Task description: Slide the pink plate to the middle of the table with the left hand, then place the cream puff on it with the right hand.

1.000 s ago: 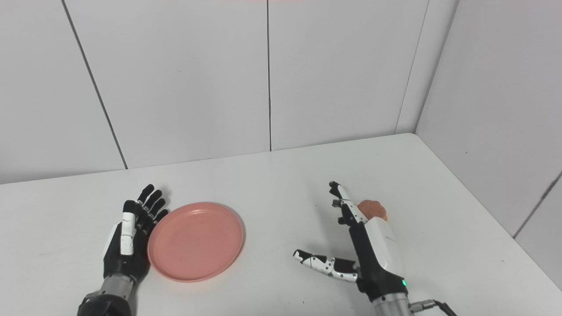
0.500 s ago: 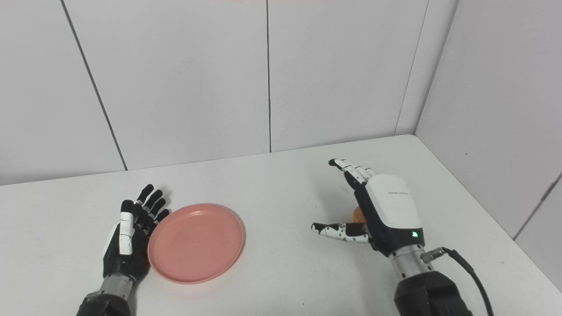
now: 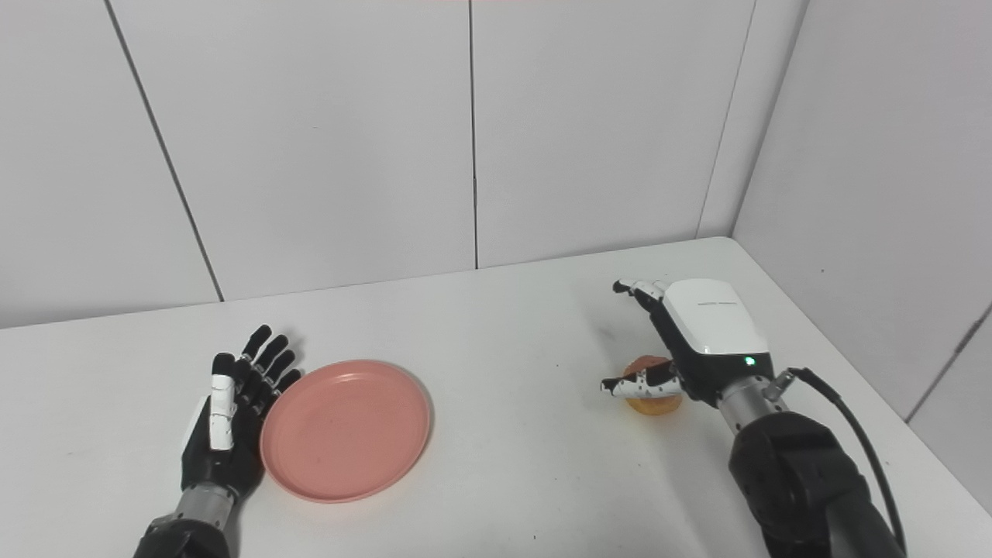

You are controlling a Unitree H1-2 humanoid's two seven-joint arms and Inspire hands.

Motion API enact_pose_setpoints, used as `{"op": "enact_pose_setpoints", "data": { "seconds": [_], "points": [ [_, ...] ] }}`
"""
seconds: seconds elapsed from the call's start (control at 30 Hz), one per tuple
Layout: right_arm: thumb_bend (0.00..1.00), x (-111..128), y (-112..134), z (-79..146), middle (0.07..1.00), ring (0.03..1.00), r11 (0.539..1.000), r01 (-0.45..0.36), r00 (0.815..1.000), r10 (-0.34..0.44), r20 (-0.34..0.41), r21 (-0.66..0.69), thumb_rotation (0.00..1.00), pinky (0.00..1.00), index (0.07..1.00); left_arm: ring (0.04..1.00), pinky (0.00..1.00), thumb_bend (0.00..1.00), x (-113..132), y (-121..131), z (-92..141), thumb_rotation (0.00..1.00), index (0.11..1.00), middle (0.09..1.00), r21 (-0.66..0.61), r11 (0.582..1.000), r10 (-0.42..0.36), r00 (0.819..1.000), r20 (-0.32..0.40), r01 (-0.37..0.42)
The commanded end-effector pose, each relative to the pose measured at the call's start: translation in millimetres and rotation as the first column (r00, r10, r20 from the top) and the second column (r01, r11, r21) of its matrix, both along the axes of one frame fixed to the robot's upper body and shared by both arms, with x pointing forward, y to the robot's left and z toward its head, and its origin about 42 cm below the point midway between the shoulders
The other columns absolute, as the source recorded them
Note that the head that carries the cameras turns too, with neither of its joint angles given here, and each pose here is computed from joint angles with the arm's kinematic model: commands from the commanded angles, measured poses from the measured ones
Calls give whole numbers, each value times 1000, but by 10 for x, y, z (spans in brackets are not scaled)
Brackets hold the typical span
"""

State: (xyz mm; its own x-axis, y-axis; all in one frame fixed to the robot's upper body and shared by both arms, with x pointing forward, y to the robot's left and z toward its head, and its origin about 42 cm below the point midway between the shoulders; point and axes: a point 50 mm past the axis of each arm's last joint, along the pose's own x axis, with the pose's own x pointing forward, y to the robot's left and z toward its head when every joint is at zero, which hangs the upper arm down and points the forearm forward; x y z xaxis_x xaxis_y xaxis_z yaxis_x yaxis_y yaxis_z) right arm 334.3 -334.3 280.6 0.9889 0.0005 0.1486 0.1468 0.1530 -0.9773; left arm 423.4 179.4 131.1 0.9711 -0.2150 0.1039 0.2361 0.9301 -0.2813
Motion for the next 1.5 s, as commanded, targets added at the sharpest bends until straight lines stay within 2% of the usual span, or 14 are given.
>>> {"op": "enact_pose_setpoints", "data": {
  "seconds": [0.0, 0.17, 0.4, 0.53, 0.73, 0.87, 1.1, 1.47],
  "points": [
    [1000, 65, -53, 216, 818, 777, 999, 31, 999, -30, 23, -34, 365, 640, 794, 939, 916, 912, -137, 63, -314, 863, 910, 930, 11, 1000, -4, 993, -117, 5],
    [1000, 176, -111, 215, 817, 765, 999, 46, 998, -47, -48, -17, 379, 600, 794, 934, 907, 907, -140, 52, -319, 869, 912, 925, 14, 1000, -7, 993, -119, 8],
    [1000, 358, -192, 176, 815, 721, 999, 53, 989, -53, -138, 3, 334, 551, 794, 926, 891, 918, -151, 37, -328, 860, 905, 917, 15, 1000, -8, 992, -124, 10],
    [1000, 418, -190, 147, 813, 724, 998, 59, 983, -58, -177, 1, 311, 559, 795, 927, 890, 915, -151, 42, -328, 860, 909, 918, 11, 1000, -9, 992, -123, 10],
    [1000, 463, -186, 78, 829, 780, 997, 80, 963, -81, -257, -15, 267, 627, 795, 925, 887, 910, -166, 31, -326, 866, 915, 916, 12, 1000, -7, 992, -128, 8],
    [1000, 481, -210, 24, 846, 797, 995, 97, 950, -101, -296, -29, 245, 630, 796, 924, 887, 909, -174, 23, -327, 860, 914, 914, 6, 1000, -4, 992, -130, 4],
    [1000, 499, -249, -33, 868, 819, 993, 113, 936, -120, -331, -43, 235, 639, 790, 923, 893, 897, -185, 24, -331, 854, 914, 911, 6, 1000, -1, 991, -130, 2],
    [1000, 519, -279, -35, 860, 822, 992, 105, 928, -124, -351, -72, 212, 651, 778, 921, 892, 900, -187, 31, -335, 856, 912, 911, 7, 1000, -1, 991, -134, 2]
  ]
}}
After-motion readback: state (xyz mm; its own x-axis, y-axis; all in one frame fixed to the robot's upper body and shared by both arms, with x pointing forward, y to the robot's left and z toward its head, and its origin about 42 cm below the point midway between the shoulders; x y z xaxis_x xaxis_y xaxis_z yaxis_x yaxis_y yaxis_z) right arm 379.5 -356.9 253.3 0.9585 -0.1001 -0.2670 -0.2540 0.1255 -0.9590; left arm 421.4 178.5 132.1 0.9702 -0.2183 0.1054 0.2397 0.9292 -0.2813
